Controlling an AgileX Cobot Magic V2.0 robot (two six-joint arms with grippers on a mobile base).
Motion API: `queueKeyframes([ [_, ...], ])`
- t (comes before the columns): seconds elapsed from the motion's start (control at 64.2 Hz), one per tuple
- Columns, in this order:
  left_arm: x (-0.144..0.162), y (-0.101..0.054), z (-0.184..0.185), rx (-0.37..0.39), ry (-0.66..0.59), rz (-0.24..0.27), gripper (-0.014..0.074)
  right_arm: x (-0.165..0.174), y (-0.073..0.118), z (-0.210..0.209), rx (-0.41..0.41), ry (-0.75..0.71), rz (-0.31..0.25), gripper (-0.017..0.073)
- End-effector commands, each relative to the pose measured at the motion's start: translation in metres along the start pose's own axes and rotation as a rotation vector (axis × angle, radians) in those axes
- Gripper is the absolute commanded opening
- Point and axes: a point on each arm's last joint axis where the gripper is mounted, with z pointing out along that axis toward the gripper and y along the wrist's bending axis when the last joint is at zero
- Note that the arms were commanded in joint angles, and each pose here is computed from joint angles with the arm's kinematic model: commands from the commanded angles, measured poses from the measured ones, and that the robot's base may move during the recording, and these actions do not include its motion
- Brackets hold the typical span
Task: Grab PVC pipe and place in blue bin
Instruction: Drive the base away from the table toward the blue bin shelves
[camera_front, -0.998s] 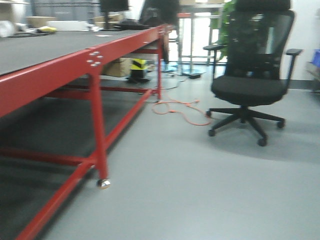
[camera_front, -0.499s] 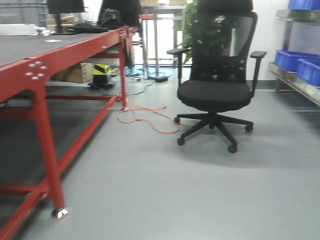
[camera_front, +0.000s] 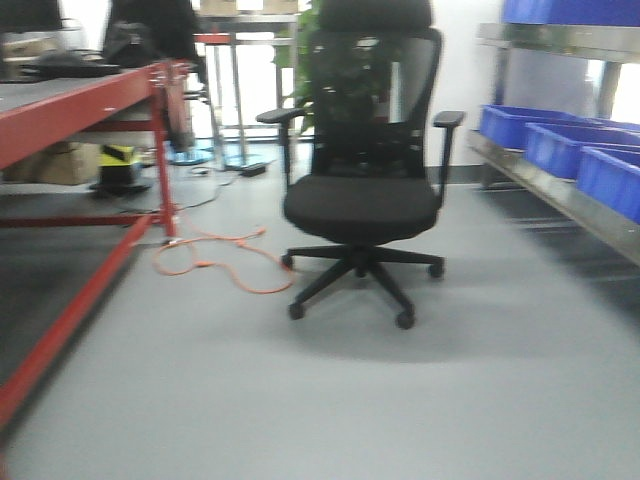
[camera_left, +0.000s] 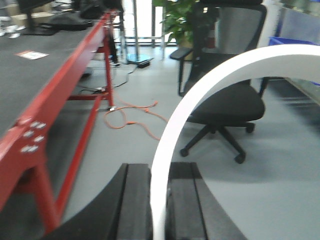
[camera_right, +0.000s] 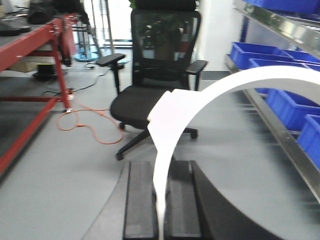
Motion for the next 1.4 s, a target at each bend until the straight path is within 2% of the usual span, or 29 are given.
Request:
queueKeyframes([
  [0.0,-0.0026,0.0001,-0.0013,-0.001,-0.032,-0.011,-0.0111,-0.0030,0.0001,-0.0019,0.000,-0.032,-0.009,-0.0168],
  [1.387,-0.0026,0.0001,-0.0013,-0.001,-0.032,-0.011,-0.0111,-0.0031,0.0001,-0.0019,0.000,-0.033,-0.009,-0.0168],
])
